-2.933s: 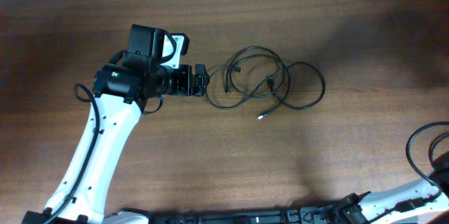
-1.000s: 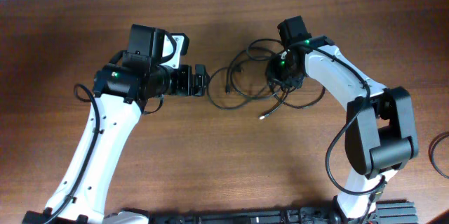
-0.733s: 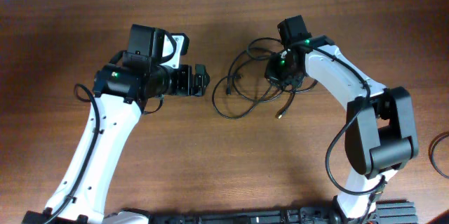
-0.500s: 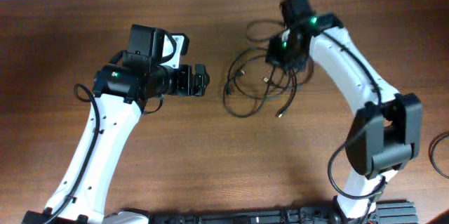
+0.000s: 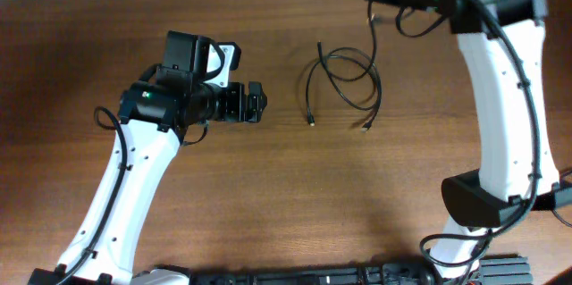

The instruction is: Untangle cables

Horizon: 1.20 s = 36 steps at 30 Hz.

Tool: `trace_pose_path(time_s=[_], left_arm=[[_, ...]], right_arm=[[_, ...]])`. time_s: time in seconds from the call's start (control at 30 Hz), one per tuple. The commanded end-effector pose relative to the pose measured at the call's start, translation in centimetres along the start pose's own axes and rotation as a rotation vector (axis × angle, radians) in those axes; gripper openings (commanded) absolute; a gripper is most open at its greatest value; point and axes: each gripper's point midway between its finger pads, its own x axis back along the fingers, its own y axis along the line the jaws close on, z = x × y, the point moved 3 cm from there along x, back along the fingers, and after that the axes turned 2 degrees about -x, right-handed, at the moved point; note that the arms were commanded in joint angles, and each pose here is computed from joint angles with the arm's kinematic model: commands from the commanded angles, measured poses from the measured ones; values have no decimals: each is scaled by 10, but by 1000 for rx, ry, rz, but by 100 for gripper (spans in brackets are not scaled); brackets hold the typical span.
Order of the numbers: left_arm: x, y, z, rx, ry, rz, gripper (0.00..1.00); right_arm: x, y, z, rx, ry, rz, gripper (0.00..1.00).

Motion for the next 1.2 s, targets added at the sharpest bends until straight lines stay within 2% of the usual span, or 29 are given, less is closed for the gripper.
trace_pose_path(time_s=[0.0, 0.13, 0.27, 0.33, 0.53, 0.67, 1.0, 1.17], left_arm=[[2, -3, -6, -2, -13, 12, 99], [2, -3, -6, -2, -13, 12, 99], [2, -3, -6, -2, -13, 12, 99], [2, -3, -6, -2, -13, 12, 99], [2, -3, -6, -2, -13, 12, 99], [2, -3, -6, -2, -13, 12, 99], [2, -3, -6, -2, -13, 12, 99], [2, -3, -6, -2, -13, 12, 99]], right_arm=[[41, 14, -19, 94, -124, -43, 4], [53, 18, -23, 141, -158, -54, 4], [51, 14, -17, 283, -128, -25, 4], [50, 0, -10, 315, -95, 57, 4], [64, -64, 10, 388, 29, 461, 4], [73, -82, 7, 418, 28, 598, 4], [77, -93, 2, 422, 19, 675, 4], [57, -130, 8, 380, 135, 747, 4]])
